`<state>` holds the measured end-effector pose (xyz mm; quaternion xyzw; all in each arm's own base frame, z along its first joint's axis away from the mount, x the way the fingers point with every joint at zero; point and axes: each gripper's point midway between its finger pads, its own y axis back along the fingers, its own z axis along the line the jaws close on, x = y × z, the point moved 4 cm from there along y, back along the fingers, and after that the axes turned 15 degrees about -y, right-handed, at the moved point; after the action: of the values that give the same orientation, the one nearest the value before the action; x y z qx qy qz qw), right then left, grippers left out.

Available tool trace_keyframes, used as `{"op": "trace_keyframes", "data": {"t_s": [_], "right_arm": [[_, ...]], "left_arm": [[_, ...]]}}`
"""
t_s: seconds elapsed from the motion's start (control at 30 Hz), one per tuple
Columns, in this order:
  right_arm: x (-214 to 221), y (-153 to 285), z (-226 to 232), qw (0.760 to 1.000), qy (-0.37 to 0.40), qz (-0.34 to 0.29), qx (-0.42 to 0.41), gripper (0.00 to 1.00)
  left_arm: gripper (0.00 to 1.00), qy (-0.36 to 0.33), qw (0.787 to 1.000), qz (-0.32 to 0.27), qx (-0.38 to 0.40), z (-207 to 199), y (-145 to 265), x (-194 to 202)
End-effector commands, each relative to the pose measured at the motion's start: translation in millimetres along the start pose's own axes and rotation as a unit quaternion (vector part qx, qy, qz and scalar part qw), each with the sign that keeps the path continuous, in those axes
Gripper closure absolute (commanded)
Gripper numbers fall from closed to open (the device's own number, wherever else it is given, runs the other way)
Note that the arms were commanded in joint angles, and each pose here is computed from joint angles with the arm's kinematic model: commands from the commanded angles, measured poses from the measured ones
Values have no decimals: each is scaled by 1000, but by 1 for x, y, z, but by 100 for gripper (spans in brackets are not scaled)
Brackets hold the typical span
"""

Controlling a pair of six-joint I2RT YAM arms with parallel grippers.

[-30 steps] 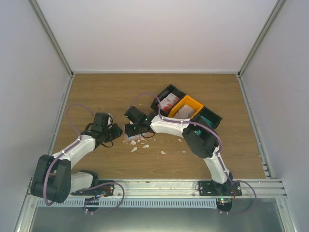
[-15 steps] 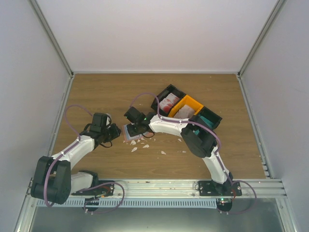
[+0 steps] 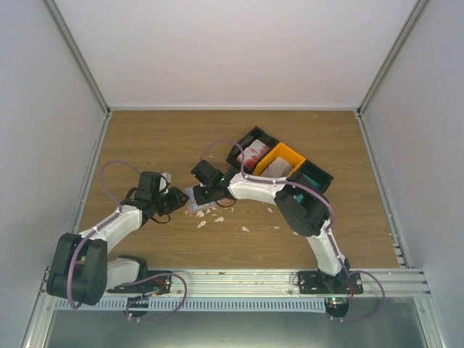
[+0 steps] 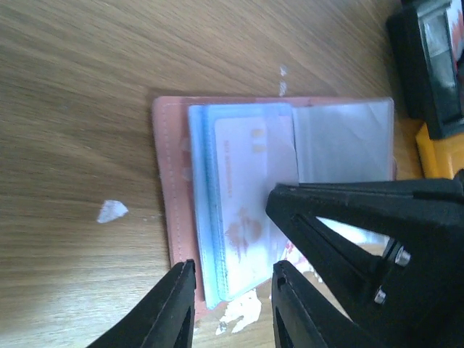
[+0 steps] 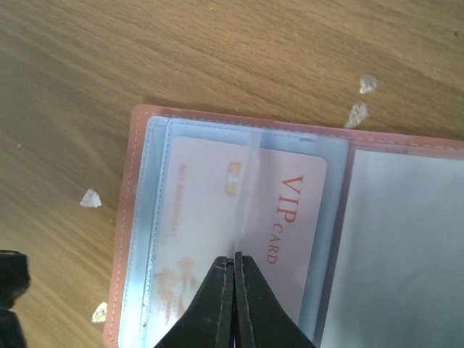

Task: Put the credit cards into the card holder
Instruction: Insert the credit card into the card holder.

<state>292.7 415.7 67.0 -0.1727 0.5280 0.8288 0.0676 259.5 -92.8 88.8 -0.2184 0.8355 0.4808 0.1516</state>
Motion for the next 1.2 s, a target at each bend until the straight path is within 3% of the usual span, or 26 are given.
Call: {"op": "trace_keyframes", "data": {"t_s": [0.0, 0.6, 1.17], "right_arm": [[-11, 16, 3, 997, -37, -1, -62, 99], [-17, 35, -14, 963, -118, 46, -239, 100], [-11, 33, -20, 950, -142, 70, -269, 100]], "left_arm": [[66, -12, 997, -9, 77, -16, -4, -3], [58, -22, 989, 11, 147, -26, -19, -1], [59, -6, 983, 32, 179, -25, -39, 2]]}}
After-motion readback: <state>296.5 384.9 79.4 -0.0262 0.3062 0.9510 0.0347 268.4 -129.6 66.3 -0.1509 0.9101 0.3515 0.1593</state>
